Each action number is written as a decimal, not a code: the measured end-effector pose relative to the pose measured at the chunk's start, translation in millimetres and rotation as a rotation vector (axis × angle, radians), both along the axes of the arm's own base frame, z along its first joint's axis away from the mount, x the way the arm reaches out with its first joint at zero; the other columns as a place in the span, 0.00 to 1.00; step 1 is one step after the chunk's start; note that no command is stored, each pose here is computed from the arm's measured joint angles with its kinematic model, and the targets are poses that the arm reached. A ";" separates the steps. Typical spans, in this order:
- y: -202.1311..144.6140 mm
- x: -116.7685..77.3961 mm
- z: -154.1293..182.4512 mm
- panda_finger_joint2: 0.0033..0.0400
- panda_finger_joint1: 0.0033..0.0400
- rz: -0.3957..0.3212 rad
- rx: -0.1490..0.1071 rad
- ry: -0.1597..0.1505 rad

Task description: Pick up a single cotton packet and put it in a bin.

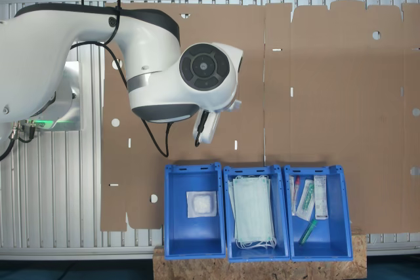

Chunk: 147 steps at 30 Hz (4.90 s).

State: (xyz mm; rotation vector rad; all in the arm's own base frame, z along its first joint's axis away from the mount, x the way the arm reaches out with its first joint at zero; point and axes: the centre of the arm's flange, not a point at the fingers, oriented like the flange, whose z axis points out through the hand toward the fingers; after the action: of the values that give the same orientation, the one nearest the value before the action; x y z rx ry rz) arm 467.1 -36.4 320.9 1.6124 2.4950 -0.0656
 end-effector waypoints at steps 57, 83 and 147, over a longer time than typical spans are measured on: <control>-193.2 -45.4 20.1 0.05 0.05 -0.407 -0.044 0.062; -194.8 -47.3 19.1 0.05 0.05 -0.448 -0.042 0.066; -194.8 -47.3 19.1 1.00 1.00 -0.459 -0.042 0.064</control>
State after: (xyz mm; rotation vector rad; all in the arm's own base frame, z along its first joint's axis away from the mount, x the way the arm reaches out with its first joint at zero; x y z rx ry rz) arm 419.8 -231.2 340.0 2.1583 2.0958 -0.2272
